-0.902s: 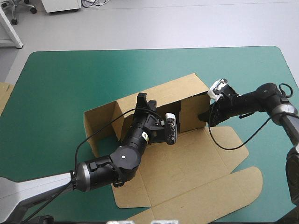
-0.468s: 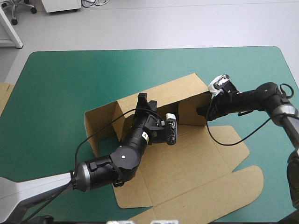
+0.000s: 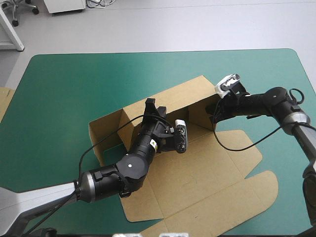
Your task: Fold the box
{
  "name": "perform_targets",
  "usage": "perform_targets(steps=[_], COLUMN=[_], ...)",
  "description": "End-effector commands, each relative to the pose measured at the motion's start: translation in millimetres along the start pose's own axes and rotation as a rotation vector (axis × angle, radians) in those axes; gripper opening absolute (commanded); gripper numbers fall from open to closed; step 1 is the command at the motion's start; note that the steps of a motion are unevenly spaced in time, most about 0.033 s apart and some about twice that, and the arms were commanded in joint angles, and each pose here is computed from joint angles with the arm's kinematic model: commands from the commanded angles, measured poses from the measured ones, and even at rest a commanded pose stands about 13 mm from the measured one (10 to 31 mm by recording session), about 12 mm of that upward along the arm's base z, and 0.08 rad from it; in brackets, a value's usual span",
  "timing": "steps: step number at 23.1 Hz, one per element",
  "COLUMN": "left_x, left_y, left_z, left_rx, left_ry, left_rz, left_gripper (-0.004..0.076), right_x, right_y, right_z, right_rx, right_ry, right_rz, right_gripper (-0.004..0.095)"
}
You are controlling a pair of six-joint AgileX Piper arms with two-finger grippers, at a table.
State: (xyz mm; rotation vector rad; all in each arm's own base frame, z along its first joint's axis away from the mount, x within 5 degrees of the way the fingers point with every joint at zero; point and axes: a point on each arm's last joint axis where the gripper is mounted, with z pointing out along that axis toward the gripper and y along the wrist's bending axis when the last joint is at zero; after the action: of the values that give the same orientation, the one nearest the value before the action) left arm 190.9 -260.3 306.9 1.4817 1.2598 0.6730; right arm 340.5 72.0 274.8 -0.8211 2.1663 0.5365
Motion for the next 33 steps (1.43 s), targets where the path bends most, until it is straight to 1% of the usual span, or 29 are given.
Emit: perform_targets(steps=[1, 2, 3, 4, 5, 8, 12, 13, 15, 17, 18, 22, 26, 29, 33], left_x=[-6, -5, -5, -5, -4, -3, -3, -3, -3, -2, -2, -8, -23, -26, -23], left_y=[18, 18, 18, 18, 19, 20, 21, 21, 21, 22, 22, 26, 33, 43, 68], left_z=[-10, -10, -10, -10, -10, -10, -10, -10, -10, -10, -11, -22, -42, -51, -59], left_rx=[-0.052, -0.053, -0.055, -0.057, -0.059, -0.073, -0.086, -0.086, -0.086, -0.098, -0.105, -0.18, -0.228, -0.217, -0.198], left_ry=[-0.071, -0.067, -0.064, -0.06, -0.055, -0.04, -0.044, -0.044, -0.044, -0.031, -0.024, 0.015, 0.044, 0.1, 0.178], left_rz=[-0.023, -0.023, -0.023, -0.023, -0.023, -0.016, -0.001, -0.003, -0.003, 0.003, 0.005, 0.034, -0.017, -0.111, -0.273], left_gripper=[-0.001, -0.001, -0.001, -0.001, -0.001, -0.001, -0.0001, 0.0023, 0.011, 0.0177, 0.0186, 0.0192, 0.0192, 0.0192, 0.0192], right_x=[-26, -29, -30, -31, -30, -29, -28, -28, -28, -30, -30, -30, -29, -29, -28], right_y=[24, 29, 30, 31, 31, 31, 30, 29, 28, 25, 24, 20, 17, 17, 17], right_z=[-7, -4, -3, -2, -2, -2, -2, -2, -2, -2, -2, -3, -3, -3, -3], right_rx=[0.002, 0.018, 0.021, 0.025, 0.025, 0.026, 0.033, 0.034, 0.049, 0.08, 0.09, 0.134, 0.16, 0.16, 0.161], right_ry=[-0.098, -0.108, -0.11, -0.114, -0.113, -0.102, -0.083, -0.084, -0.095, -0.114, -0.117, -0.127, -0.124, -0.124, -0.109], right_rz=[-0.045, -0.053, -0.057, -0.045, -0.041, 0.045, 0.115, 0.138, 0.18, 0.216, 0.224, 0.253, 0.262, 0.262, 0.248], right_gripper=[0.0206, 0.0141, 0.0109, 0.0015, -0.0022, -0.0013, -0.0013, -0.0013, -0.0013, -0.0013, -0.0013, -0.0013, -0.0013, -0.0013, -0.0013])
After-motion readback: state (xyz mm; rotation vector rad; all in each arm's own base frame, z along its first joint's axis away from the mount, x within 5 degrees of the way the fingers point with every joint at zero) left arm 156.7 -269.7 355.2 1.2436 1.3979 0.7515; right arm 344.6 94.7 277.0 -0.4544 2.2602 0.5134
